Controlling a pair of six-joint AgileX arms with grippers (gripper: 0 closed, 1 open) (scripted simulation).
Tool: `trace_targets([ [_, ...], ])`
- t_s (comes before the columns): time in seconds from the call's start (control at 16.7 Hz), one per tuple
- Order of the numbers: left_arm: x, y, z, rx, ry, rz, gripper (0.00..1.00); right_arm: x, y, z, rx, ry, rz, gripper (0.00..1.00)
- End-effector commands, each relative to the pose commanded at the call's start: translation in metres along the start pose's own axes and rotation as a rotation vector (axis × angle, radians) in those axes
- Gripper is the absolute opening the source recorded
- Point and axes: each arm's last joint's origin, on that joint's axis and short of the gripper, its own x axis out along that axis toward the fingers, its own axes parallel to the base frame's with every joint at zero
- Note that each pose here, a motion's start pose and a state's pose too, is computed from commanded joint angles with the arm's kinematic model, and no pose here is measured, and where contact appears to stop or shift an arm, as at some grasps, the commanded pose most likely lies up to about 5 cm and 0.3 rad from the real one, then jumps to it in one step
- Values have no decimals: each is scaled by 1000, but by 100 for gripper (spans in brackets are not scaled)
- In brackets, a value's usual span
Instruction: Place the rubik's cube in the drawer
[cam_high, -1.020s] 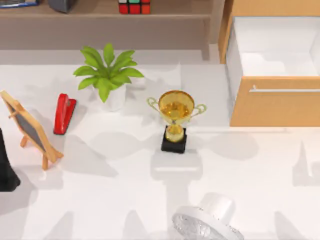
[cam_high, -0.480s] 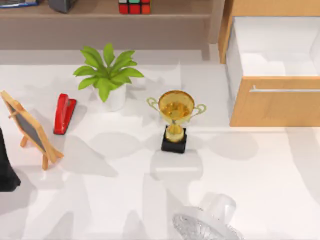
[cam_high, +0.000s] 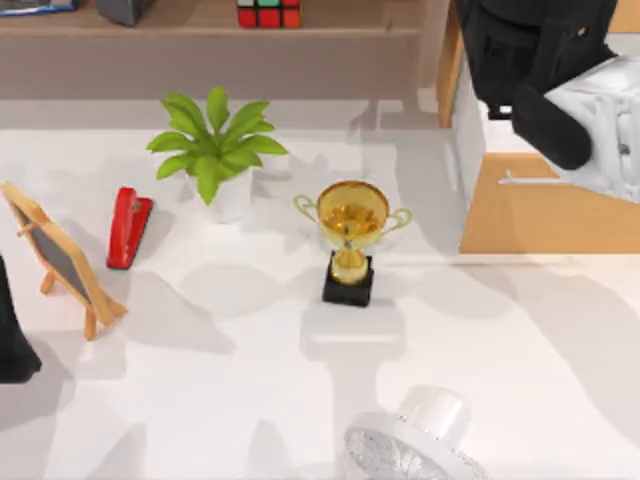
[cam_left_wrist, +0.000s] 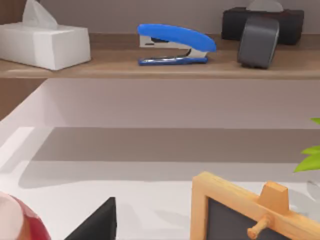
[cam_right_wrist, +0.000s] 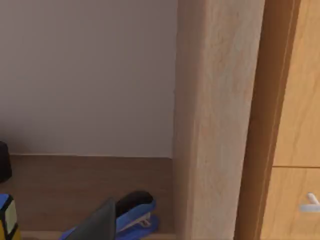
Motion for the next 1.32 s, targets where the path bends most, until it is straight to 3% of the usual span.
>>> trace_targets([
  [0.3,0,0,0,0,0,0,100,35,109,-70,3,-2,-1,100],
  [0.54,0,0,0,0,0,0,100,37,158,-115,13,-11,-7,100],
  [1.02,0,0,0,0,0,0,100,38,167,-128,14,-10,-12,100],
  [1.32,0,0,0,0,0,0,100,62,170,-126,17,-14,-9,100],
])
